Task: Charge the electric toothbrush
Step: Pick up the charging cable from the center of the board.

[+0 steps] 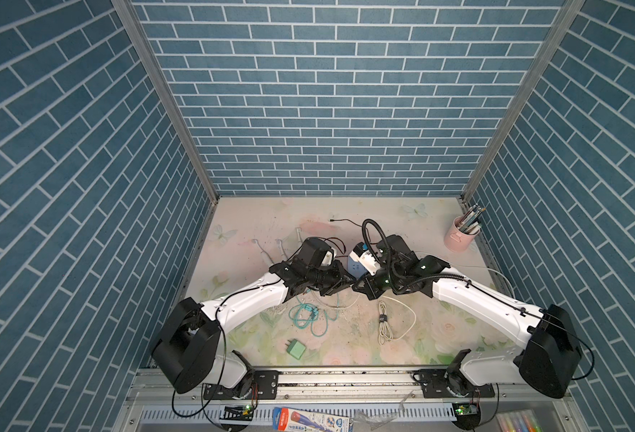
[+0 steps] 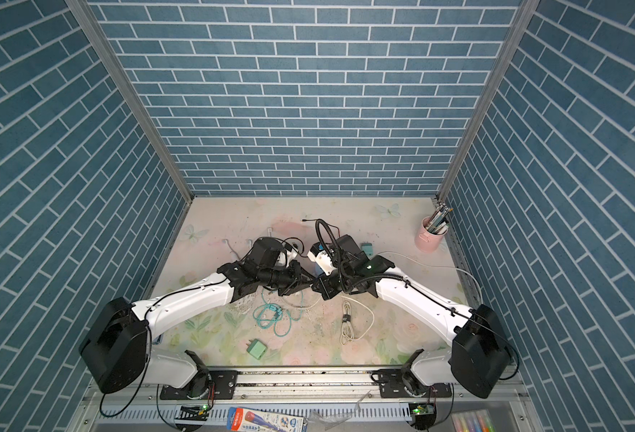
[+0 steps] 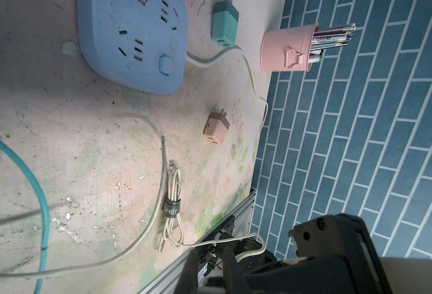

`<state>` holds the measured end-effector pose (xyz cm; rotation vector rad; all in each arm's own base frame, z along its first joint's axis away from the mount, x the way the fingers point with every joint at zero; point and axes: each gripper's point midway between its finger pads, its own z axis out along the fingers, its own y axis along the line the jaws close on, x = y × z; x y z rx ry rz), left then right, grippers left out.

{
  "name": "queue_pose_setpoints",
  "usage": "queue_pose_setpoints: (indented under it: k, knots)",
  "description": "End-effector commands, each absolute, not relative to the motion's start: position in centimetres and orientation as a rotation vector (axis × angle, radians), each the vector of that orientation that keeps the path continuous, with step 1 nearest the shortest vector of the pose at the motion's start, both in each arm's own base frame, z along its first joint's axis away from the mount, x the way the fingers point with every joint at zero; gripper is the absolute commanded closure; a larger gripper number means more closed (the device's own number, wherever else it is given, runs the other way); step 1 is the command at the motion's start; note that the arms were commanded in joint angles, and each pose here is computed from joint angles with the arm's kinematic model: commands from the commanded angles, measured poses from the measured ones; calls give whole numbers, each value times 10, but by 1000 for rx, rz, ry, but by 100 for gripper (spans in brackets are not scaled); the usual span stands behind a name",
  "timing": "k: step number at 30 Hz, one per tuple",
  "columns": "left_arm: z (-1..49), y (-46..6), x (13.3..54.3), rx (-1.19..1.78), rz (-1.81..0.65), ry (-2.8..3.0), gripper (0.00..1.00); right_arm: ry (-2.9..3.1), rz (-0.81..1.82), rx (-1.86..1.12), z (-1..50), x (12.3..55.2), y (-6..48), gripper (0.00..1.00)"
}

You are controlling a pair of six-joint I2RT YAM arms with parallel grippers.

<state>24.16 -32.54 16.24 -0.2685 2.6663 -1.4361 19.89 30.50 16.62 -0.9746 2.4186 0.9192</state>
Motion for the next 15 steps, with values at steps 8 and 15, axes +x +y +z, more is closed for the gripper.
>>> queue_pose_setpoints:
  k: [8, 15]
  knots:
    - [166, -333, 236, -255, -1483, 2674, 98, 2263, 899, -1009, 183, 199, 305, 92]
    - [173, -333, 236, -317, -1545, 2634, 100, 2057, 856, -905, 196, 205, 288, 63]
